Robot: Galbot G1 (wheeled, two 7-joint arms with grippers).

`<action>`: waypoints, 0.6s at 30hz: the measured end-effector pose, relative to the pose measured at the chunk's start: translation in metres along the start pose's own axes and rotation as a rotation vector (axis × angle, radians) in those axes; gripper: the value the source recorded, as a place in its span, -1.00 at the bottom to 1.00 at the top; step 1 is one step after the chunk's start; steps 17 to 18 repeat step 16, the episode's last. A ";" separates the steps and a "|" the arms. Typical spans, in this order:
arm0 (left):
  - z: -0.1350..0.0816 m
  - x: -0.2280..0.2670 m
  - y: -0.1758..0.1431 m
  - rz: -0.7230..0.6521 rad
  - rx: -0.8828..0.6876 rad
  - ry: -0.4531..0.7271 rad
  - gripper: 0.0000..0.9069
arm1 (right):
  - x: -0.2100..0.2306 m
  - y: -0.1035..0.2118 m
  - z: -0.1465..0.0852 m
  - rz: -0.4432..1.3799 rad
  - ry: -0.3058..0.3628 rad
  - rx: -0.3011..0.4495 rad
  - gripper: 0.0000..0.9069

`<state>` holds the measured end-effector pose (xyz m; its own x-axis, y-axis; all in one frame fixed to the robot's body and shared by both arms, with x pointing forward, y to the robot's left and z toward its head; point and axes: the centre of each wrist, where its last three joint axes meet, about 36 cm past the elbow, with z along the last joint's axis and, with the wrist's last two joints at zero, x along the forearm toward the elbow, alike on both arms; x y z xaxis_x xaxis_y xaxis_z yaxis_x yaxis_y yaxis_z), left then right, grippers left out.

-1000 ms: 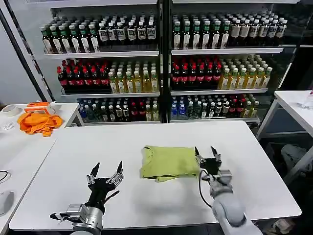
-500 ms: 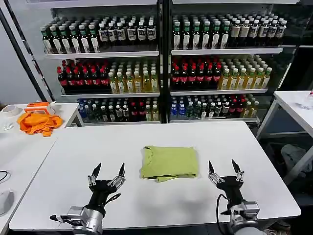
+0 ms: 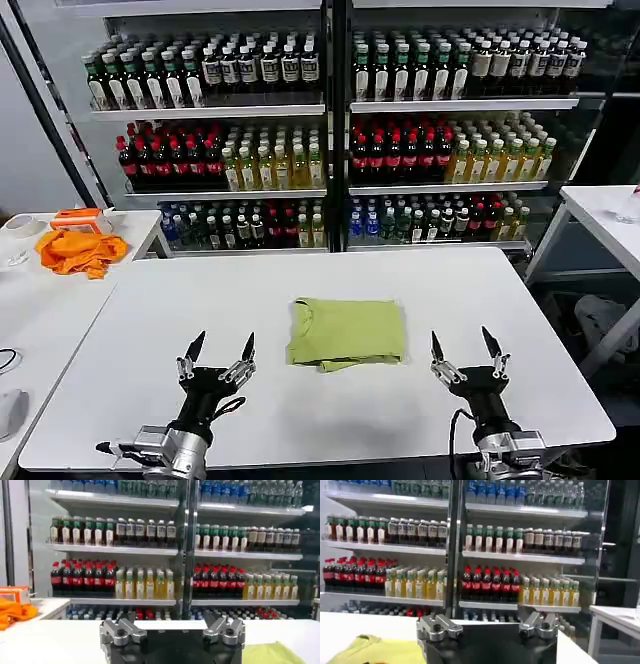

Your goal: Fold and organize the clothes.

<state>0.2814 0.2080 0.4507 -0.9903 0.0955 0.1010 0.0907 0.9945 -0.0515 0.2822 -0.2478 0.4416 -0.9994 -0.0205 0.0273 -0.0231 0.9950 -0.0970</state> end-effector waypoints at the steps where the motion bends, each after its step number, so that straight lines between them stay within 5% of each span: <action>1: 0.000 0.001 0.000 0.000 -0.001 0.000 1.00 | 0.000 0.000 0.000 0.002 -0.001 0.003 1.00; 18: -0.002 0.004 -0.001 0.000 -0.002 -0.002 1.00 | 0.006 0.004 -0.005 0.016 -0.023 0.034 1.00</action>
